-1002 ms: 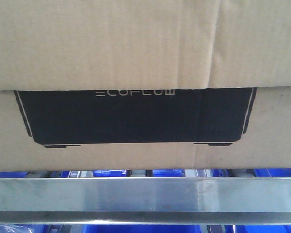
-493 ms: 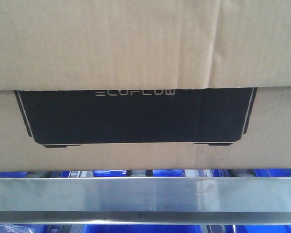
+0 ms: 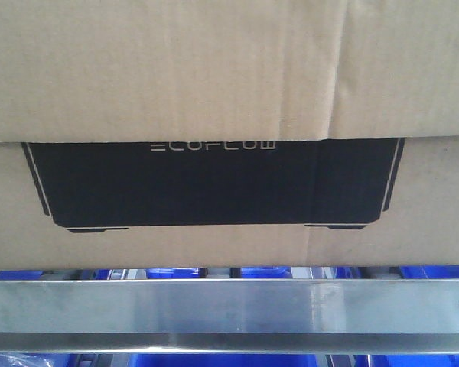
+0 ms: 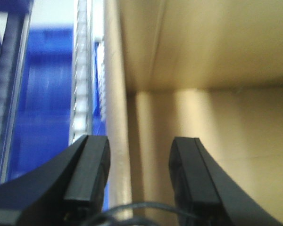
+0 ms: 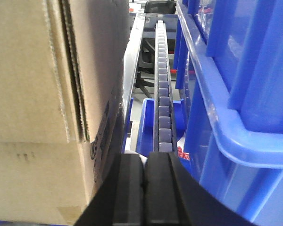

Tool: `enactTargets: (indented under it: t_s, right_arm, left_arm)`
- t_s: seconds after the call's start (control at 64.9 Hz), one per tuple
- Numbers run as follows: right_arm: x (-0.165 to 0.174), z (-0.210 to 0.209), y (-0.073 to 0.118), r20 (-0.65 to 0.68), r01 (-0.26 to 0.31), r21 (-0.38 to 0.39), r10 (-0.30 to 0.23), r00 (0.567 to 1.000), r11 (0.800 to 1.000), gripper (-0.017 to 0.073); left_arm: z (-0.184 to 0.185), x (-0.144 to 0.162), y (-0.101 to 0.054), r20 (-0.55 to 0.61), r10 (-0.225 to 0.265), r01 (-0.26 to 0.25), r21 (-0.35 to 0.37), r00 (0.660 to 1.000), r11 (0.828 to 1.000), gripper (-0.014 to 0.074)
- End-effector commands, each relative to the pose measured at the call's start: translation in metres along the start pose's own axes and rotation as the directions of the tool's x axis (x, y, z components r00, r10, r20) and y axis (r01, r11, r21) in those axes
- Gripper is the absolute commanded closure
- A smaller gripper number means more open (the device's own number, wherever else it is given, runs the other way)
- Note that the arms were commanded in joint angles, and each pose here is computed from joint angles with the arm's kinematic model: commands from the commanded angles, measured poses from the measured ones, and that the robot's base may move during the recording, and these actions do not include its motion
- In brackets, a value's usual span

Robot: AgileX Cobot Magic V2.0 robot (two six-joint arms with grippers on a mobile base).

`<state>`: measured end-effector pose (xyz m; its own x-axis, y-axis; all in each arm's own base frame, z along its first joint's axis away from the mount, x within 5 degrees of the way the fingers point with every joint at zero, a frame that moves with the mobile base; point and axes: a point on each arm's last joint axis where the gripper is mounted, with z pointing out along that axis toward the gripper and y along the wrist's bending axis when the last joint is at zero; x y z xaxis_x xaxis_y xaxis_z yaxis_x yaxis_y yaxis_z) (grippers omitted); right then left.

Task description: Grab box from left shelf to table start

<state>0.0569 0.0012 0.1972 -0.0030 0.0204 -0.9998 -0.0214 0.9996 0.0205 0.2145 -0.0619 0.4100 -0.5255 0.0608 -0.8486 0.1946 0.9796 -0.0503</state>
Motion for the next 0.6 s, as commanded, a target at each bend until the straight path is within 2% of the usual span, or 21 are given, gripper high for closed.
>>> enactTargets:
  t_s: [0.0, 0.231, 0.586]
  right_arm:
    - [-0.015, -0.003, 0.000, 0.120, 0.011, 0.002, -0.011, 0.993, 1.000, 0.0510]
    - [-0.015, -0.003, 0.000, 0.120, 0.011, 0.002, -0.011, 0.993, 1.000, 0.0510]
    - [-0.015, -0.003, 0.000, 0.120, 0.011, 0.002, -0.011, 0.993, 1.000, 0.0510]
  left_arm:
    - [-0.009, -0.015, -0.002, 0.098, -0.008, 0.006, 0.016, 0.995, 1.000, 0.0361]
    - [-0.002, -0.014, -0.004, 0.076, -0.018, 0.016, 0.024, 0.997, 1.000, 0.0361]
    - [0.013, -0.025, -0.005, -0.018, -0.018, 0.018, 0.003, 1.000, 1.000, 0.0361]
